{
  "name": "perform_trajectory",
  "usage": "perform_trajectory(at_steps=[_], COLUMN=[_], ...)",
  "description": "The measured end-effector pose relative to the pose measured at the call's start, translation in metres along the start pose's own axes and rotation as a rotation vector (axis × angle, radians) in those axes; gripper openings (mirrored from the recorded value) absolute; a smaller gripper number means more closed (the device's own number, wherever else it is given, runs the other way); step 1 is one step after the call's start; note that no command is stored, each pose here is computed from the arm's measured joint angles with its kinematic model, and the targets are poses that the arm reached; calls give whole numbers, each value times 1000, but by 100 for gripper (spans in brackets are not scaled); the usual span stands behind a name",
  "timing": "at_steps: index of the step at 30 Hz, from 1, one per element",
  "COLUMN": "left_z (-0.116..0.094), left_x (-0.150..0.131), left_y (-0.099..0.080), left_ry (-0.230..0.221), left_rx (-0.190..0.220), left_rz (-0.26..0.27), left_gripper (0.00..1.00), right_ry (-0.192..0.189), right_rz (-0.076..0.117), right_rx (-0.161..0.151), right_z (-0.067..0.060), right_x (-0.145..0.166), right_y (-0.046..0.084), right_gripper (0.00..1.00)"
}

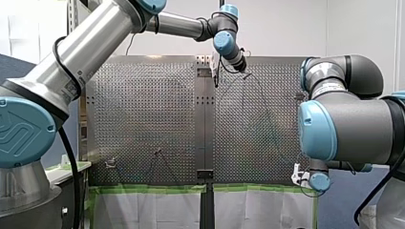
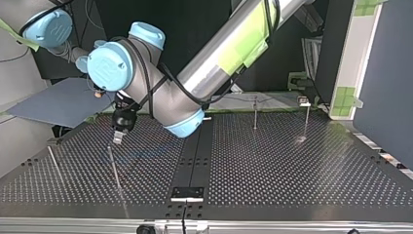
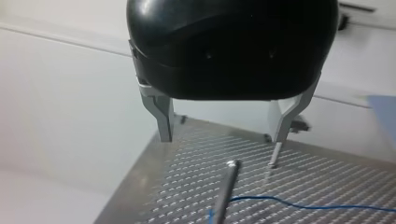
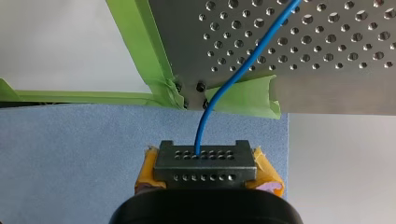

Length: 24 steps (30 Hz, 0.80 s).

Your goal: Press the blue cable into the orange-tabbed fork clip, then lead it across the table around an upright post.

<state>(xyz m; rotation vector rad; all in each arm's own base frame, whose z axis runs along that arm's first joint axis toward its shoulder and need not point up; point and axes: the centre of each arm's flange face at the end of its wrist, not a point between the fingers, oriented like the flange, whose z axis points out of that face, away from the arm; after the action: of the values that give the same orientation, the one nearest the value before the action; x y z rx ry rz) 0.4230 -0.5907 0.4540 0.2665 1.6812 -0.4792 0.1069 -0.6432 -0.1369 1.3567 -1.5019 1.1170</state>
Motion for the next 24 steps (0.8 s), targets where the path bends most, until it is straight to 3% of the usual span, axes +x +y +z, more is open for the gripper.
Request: perform_trajectory(at_steps=[5,10,18,24], left_z=[-1,1,10,22], left_x=[5,5,-2,-2], left_y=[0,-1,-2,-6], left_ry=[37,42,-16,-63], left_rx=[29,64,108,117], left_rz=[48,86,141,136], left_gripper=[100,100,100,100], right_ry=[0,0,0,-1], right_rz=[0,-1,-1,-1], right_rx=[2,3,4,3], right_z=[0,0,0,0], right_x=[0,0,0,0], right_y=[-1,-1,-2,-1], right_gripper=[0,0,0,0])
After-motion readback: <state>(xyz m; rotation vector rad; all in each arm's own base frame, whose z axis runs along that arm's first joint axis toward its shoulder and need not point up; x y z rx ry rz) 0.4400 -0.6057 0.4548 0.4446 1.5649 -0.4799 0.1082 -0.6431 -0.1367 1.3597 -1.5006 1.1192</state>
